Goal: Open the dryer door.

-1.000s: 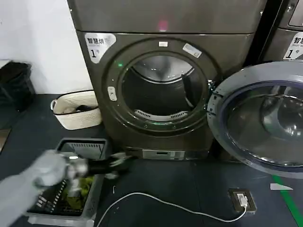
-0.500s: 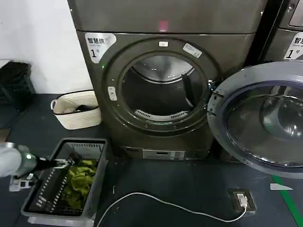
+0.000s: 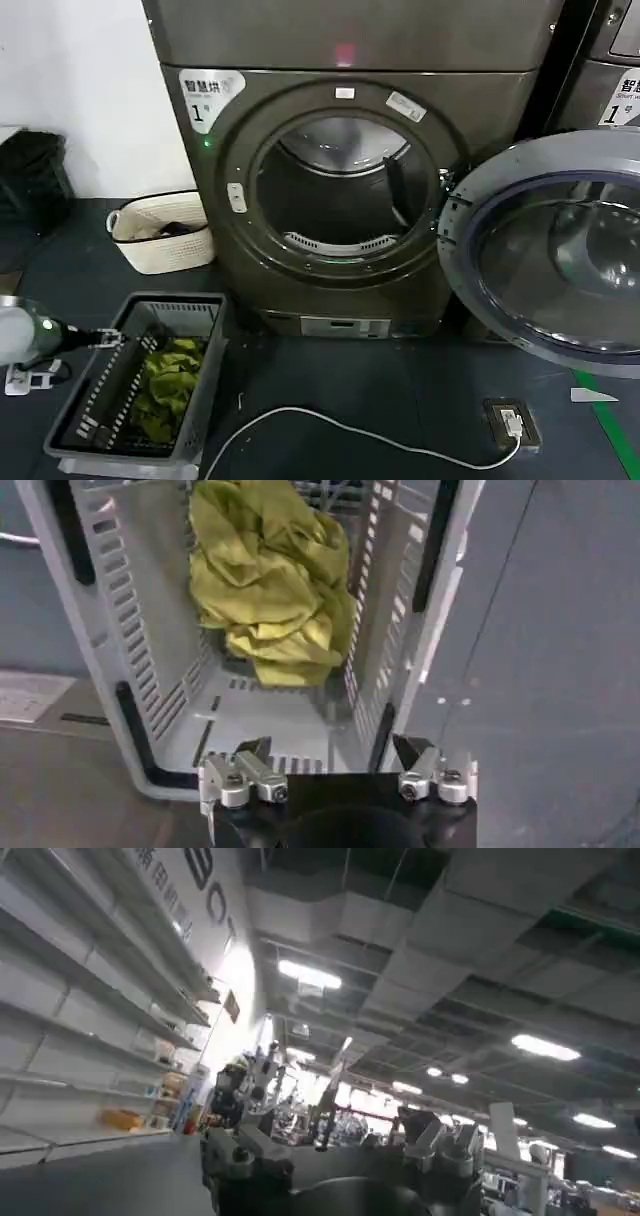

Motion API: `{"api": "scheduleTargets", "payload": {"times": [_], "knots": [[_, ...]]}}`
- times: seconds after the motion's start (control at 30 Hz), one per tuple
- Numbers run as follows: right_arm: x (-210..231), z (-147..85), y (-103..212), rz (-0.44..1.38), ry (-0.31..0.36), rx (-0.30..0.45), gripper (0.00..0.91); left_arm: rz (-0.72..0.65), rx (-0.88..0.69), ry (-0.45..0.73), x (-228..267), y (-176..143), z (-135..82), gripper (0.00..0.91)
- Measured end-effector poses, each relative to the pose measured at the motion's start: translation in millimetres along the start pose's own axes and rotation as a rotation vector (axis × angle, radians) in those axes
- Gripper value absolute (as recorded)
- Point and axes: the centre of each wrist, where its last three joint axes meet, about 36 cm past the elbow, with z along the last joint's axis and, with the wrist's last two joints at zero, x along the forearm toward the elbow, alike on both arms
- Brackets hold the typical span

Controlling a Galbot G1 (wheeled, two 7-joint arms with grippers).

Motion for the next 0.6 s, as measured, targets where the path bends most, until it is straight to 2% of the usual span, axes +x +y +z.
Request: {"api": "scheduleTargets", "payload": {"times": [0.6], "knots": [[2.3,1.7,0.6,-0.015,-0.006,0.020,0.907,-0.001,-0.003,-0.006,0.3,0.5,-1.1,0.907]]}}
